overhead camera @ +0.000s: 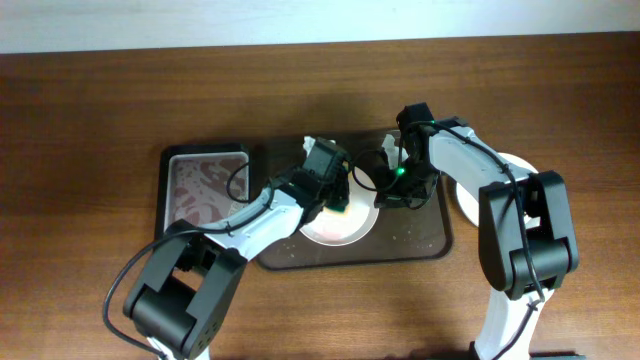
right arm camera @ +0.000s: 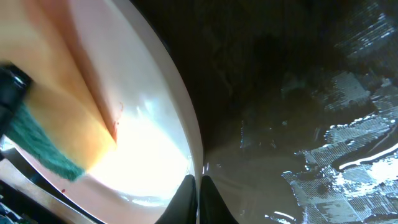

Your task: Clean dirty plates on tray and stack at the side

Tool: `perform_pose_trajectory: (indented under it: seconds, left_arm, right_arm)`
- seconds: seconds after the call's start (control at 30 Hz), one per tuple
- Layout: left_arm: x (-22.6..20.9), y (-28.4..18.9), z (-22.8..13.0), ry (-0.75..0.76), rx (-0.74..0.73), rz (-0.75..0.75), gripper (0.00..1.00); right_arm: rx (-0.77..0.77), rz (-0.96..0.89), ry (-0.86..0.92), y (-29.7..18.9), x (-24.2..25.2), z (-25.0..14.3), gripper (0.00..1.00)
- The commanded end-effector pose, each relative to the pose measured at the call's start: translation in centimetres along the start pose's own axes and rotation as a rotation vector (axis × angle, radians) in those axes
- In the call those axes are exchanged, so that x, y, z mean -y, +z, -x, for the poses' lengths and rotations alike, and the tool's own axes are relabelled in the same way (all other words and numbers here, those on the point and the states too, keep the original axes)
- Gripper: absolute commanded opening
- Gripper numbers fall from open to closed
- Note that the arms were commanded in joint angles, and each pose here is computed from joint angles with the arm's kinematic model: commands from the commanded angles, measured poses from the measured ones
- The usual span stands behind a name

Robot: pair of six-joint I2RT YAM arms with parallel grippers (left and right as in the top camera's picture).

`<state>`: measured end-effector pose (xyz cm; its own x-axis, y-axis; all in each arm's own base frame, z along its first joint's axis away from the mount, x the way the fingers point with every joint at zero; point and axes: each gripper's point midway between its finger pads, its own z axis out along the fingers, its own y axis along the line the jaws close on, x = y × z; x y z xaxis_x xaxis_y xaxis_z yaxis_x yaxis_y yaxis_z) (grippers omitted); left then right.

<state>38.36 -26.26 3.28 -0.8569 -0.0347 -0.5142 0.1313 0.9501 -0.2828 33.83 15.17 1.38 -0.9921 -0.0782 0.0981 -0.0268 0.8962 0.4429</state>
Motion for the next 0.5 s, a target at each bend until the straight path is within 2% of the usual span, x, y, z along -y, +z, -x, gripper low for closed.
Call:
perform_pose_trajectory:
  seconds: [0.0,0.13,0.37,0.47]
  left_arm:
    - [-1.2,0.3,2.2,-0.046,0.101,0.067,0.00]
    - [-0.7,0.4,1.2,-0.043,0.053,0.031,0.00]
    - [2.3,-0.9,-6.7,-0.083,-0.337,-0.172,0.00]
    - [1.7,-1.5,-8.3,-0.138,-0.420,-0.150,0.00]
  right_arm:
    - [-0.029,0.012,0.000,0.6,-0.1,-0.6,0.04]
    - [-0.029,0.012,-0.001,0.6,-0.1,-0.6,0.04]
    - [-0.029,0.011,-0.001,0.6,-0.1,-0.6,0.04]
    - [-0.029,0.012,-0.001,0.6,-0.1,-0.6,0.04]
